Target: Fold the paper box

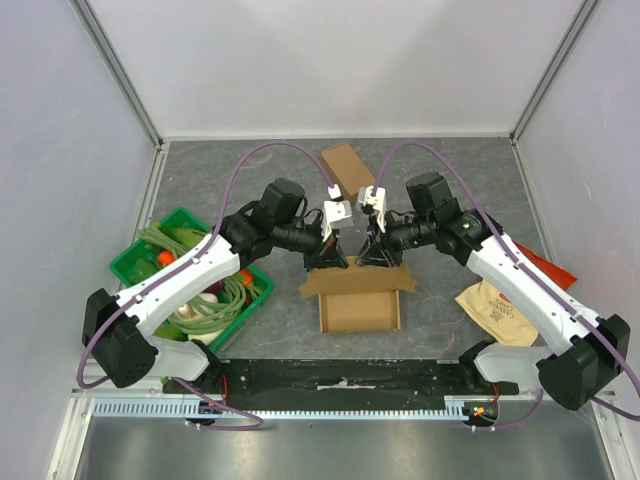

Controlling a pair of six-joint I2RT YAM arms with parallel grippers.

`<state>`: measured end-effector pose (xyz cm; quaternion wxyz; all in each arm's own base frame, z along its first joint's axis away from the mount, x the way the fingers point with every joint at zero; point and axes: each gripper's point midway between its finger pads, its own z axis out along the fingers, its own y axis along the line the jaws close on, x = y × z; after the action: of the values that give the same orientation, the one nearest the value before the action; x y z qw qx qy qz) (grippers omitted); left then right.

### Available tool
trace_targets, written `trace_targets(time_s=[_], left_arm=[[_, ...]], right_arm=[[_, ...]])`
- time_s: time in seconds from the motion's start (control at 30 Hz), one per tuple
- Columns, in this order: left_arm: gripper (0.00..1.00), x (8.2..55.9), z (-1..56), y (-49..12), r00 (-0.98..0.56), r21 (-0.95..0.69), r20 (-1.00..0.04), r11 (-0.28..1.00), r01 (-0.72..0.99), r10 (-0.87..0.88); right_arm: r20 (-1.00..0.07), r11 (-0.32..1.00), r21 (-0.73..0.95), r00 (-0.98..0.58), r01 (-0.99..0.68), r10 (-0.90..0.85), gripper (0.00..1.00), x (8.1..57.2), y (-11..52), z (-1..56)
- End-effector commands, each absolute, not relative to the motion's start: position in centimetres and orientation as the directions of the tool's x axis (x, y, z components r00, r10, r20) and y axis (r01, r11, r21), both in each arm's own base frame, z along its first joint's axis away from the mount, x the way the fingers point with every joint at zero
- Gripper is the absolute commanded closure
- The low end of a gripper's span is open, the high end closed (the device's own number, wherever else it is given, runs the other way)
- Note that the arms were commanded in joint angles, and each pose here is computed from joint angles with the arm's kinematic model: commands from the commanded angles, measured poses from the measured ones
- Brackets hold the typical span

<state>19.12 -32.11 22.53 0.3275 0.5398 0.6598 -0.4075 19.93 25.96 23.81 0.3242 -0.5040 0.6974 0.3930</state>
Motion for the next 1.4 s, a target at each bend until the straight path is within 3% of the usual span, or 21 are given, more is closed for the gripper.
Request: trace_targets(time_s=[0.0, 0.03, 0.07, 0.13, 0.17, 0.23, 0.3, 0.47, 0.57, 0.8, 1.03, 1.1, 1.2, 1.27, 1.3, 1.33, 1.37], left_arm=[[0.98, 21.8, 25.3, -32.8, -0.188, -0.132, -0.922, 0.183, 0.974, 0.338], [0.96, 22.2, 25.6, -32.7, -0.200, -0.134, -0.925, 0.215, 0.967, 0.324], [0.85, 22.6, 26.7, -32.7, -0.218, -0.146, -0.936, 0.255, 0.956, 0.278], [0.66, 24.1, 26.6, -31.6, -0.288, -0.177, -0.930, 0.406, 0.896, 0.230], [0.48, 24.3, 26.8, -31.0, -0.292, -0.178, -0.936, 0.447, 0.877, 0.199], [0.45, 25.6, 27.1, -27.9, -0.304, -0.200, -0.951, 0.626, 0.754, 0.062], [0.43, 24.8, 26.1, -25.7, -0.269, -0.201, -0.963, 0.675, 0.710, -0.004], [0.46, 23.8, 22.4, -25.0, -0.344, -0.274, -0.938, 0.684, 0.676, -0.035], [0.40, 23.5, 21.0, -26.0, -0.355, -0.254, -0.935, 0.645, 0.720, 0.028], [0.48, 24.2, 17.6, -25.2, -0.418, -0.169, -0.881, 0.680, 0.713, 0.219], [0.70, 23.7, 17.5, -25.2, -0.412, -0.159, -0.877, 0.660, 0.734, 0.246], [0.73, 23.8, 17.3, -25.3, -0.422, -0.165, -0.871, 0.661, 0.731, 0.249], [0.89, 24.1, 17.5, -25.7, -0.433, -0.178, -0.868, 0.660, 0.730, 0.244], [0.90, 24.4, 17.8, -25.9, -0.436, -0.182, -0.869, 0.669, 0.720, 0.233], [0.91, 24.6, 17.9, -26.0, -0.437, -0.187, -0.872, 0.675, 0.714, 0.221], [0.98, 24.8, 18.0, -25.9, -0.435, -0.184, -0.874, 0.683, 0.707, 0.215], [0.98, 25.2, 18.0, -25.6, -0.433, -0.172, -0.876, 0.703, 0.690, 0.210]], right_arm=[[-0.879, 0.235, 0.154, -0.242, -0.960, -0.412, 0.87, 21.3, 26.2, 24.0], [-0.885, 0.242, 0.139, -0.230, -0.960, -0.404, 0.92, 21.6, 26.2, 24.2], [-0.885, 0.258, 0.130, -0.229, -0.957, -0.405, 1.00, 21.9, 26.1, 24.1], [-0.884, 0.309, 0.087, -0.216, -0.947, -0.415, 1.00, 22.9, 25.6, 23.7], [-0.884, 0.324, 0.068, -0.207, -0.944, -0.419, 1.00, 23.2, 25.4, 23.8], [-0.882, 0.345, 0.026, -0.183, -0.938, -0.433, 1.00, 23.9, 24.9, 24.0], [-0.892, 0.304, 0.009, -0.145, -0.953, -0.427, 1.00, 23.6, 25.1, 24.7], [-0.897, 0.221, 0.059, -0.149, -0.973, -0.417, 1.00, 23.7, 25.6, 25.0], [-0.888, 0.192, 0.097, -0.172, -0.977, -0.427, 1.00, 23.6, 25.9, 24.4], [-0.887, 0.191, 0.105, -0.179, -0.976, -0.425, 1.00, 23.2, 25.5, 24.6], [-0.887, 0.199, 0.102, -0.179, -0.975, -0.425, 1.00, 23.2, 25.4, 24.7], [-0.890, 0.192, 0.104, -0.177, -0.976, -0.420, 1.00, 23.0, 25.5, 25.0], [-0.893, 0.208, 0.104, -0.183, -0.973, -0.412, 1.00, 23.4, 25.5, 25.4], [-0.890, 0.290, 0.114, -0.227, -0.950, -0.395, 0.93, 24.5, 25.3, 25.2], [-0.891, 0.361, 0.151, -0.285, -0.920, -0.353, 0.73, 25.4, 25.4, 25.6], [-0.869, 0.537, 0.137, -0.362, -0.832, -0.338, 0.56, 27.7, 23.9, 24.9], [-0.852, 0.640, 0.150, -0.427, -0.754, -0.302, 0.35, 28.6, 22.8, 24.7]])
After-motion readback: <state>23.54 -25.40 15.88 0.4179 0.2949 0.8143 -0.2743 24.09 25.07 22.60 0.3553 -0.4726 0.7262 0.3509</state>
